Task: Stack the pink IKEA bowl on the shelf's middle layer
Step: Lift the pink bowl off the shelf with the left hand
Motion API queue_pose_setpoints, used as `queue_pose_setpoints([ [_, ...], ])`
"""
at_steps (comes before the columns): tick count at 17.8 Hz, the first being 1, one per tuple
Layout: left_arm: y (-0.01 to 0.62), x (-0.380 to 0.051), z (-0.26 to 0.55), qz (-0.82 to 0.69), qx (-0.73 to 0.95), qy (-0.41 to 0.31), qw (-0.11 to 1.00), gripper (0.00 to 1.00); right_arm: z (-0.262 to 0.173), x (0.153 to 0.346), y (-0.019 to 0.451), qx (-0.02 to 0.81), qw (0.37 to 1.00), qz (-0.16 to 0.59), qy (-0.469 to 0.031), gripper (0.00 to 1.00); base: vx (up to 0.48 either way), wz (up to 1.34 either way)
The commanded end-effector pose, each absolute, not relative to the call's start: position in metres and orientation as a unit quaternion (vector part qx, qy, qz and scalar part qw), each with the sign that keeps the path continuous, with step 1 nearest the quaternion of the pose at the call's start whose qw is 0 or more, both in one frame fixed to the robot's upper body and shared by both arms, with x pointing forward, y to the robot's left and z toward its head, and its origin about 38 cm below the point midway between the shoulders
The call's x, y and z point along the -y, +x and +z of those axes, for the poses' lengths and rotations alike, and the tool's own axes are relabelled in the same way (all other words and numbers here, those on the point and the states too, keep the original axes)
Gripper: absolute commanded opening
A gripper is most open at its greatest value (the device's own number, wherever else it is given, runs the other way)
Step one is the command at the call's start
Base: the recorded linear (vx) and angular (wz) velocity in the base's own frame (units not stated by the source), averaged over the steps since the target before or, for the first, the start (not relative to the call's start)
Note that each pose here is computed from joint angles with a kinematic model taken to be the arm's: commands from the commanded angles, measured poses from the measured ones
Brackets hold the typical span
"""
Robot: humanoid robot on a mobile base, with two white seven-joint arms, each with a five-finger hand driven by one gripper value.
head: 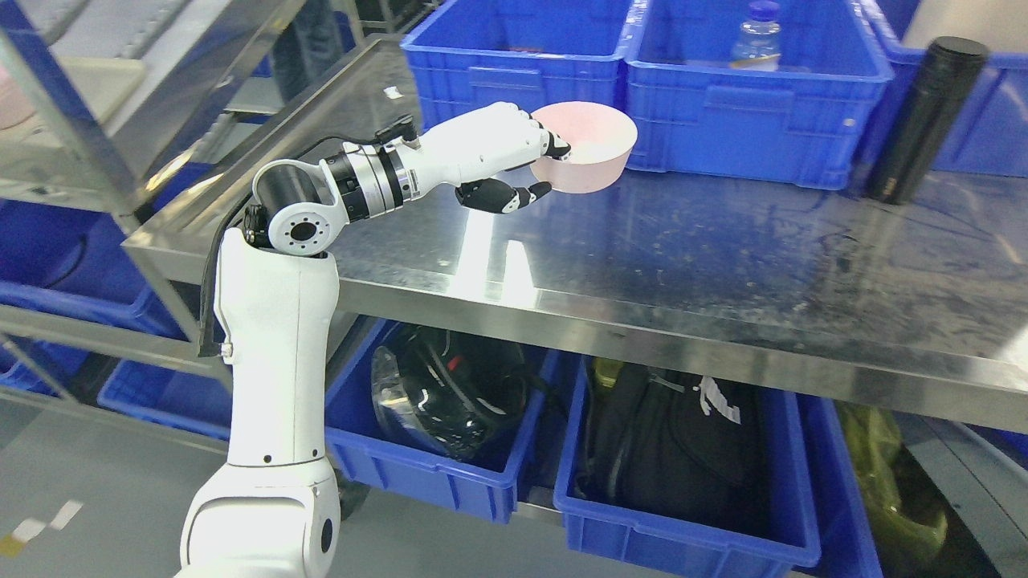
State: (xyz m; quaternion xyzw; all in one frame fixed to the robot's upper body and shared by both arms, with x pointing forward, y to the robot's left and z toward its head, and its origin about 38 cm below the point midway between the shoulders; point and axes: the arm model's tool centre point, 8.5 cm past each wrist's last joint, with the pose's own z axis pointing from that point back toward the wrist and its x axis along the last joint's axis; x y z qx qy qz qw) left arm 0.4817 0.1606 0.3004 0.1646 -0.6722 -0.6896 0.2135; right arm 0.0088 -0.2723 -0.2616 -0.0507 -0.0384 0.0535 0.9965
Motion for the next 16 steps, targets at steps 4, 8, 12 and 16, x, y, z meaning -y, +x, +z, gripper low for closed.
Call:
queue_pose_setpoints([
  [4,0.458,-0.180,0.301,-0.668,0.689,0.188,0.207,0.01,-0.261,0.283,0.012,0.045,0.996,0.054,-0.059,1.00,-0.021,0.90],
  [8,0.455,-0.192,0.301,-0.658,0.694,0.199,0.216,0.02,-0.261,0.283,0.012,0.045,0.996,0.054,-0.059,1.00,-0.029,1.42],
  [12,0.451,-0.192,0.304,-0.656,0.695,0.206,0.210,0.02,-0.261,0.283,0.013,0.045,0.996,0.054,-0.059,1.00,-0.028,1.36],
  [16,0.443,-0.192,0.298,-0.656,0.694,0.208,0.209,0.02,-0.261,0.283,0.013,0.045,0.996,0.054,-0.059,1.00,-0.011,1.17],
])
